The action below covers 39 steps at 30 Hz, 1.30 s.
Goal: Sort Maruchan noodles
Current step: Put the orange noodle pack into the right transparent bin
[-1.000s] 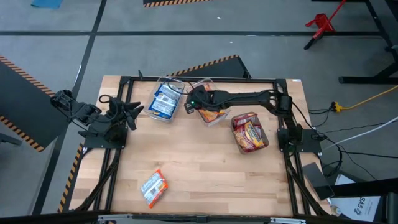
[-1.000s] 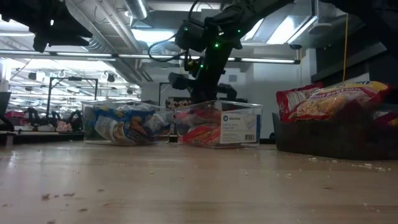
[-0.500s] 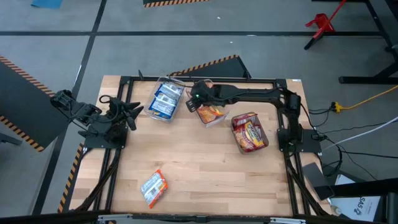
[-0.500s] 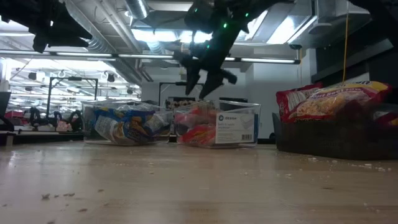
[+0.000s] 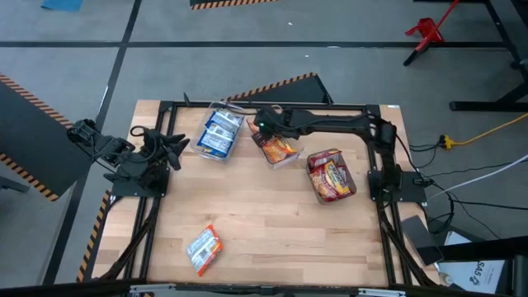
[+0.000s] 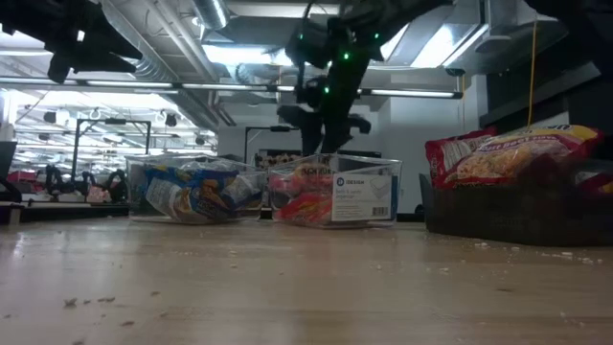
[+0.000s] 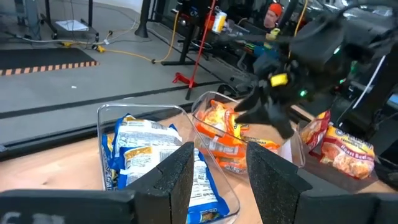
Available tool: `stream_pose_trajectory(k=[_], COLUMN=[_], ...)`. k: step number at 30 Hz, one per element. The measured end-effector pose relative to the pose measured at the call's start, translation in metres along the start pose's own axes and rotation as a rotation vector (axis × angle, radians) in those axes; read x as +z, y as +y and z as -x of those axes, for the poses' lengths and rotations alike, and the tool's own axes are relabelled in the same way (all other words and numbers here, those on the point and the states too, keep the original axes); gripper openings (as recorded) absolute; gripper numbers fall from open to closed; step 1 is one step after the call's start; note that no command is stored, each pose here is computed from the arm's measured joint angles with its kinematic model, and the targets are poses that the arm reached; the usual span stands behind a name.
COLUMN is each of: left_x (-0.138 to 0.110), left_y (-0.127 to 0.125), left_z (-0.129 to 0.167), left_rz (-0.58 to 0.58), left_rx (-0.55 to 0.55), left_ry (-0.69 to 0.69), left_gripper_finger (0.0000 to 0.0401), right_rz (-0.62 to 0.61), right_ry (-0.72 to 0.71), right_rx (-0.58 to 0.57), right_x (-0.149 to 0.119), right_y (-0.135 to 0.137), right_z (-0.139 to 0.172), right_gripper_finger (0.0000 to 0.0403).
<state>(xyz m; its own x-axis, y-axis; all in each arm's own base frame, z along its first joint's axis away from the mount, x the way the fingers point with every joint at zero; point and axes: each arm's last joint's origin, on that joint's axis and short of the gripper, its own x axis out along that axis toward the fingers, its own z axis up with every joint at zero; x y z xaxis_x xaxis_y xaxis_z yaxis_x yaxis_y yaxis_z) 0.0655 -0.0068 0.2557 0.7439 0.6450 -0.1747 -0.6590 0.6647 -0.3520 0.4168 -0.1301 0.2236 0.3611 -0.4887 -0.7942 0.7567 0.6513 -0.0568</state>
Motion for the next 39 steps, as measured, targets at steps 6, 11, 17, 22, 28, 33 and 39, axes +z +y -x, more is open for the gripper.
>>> stream_pose_trajectory(k=[6,11,17,22,28,33,39], left_x=[0.001,0.001,0.001,0.001,0.001,0.001,0.000], left_y=[0.000,0.000,0.000,0.000,0.000,0.000,0.000], left_z=[0.000,0.000,0.000,0.000,0.000,0.000,0.000], left_rz=[0.044,0.052,0.055,0.055,0.054,0.053,0.052], left_rx=[0.016,0.017,0.015,0.014,0.015,0.015,0.003], left_ry=[-0.019,-0.020,-0.018,-0.017,-0.017,-0.017,-0.003], left_gripper_finger=[0.0141,0.0141,0.0141,0.0141,0.0141,0.0141,0.0141], right_rz=[0.078,0.094,0.130,0.206,0.559,0.918,1.112], right_ry=[0.078,0.096,0.026,-0.041,-0.096,-0.221,-0.361], right_rx=[0.045,0.084,0.196,0.475,0.832,0.892,0.939], right_x=[-0.005,-0.001,0.017,0.024,-0.002,-0.045,-0.097], right_y=[-0.005,-0.012,-0.023,-0.013,0.044,0.107,0.172], right_z=[-0.021,-0.023,0.022,0.070,0.099,0.105,0.103], right_gripper_finger=[0.0155,0.0154,0.0154,0.0154,0.0154,0.0181,0.0277])
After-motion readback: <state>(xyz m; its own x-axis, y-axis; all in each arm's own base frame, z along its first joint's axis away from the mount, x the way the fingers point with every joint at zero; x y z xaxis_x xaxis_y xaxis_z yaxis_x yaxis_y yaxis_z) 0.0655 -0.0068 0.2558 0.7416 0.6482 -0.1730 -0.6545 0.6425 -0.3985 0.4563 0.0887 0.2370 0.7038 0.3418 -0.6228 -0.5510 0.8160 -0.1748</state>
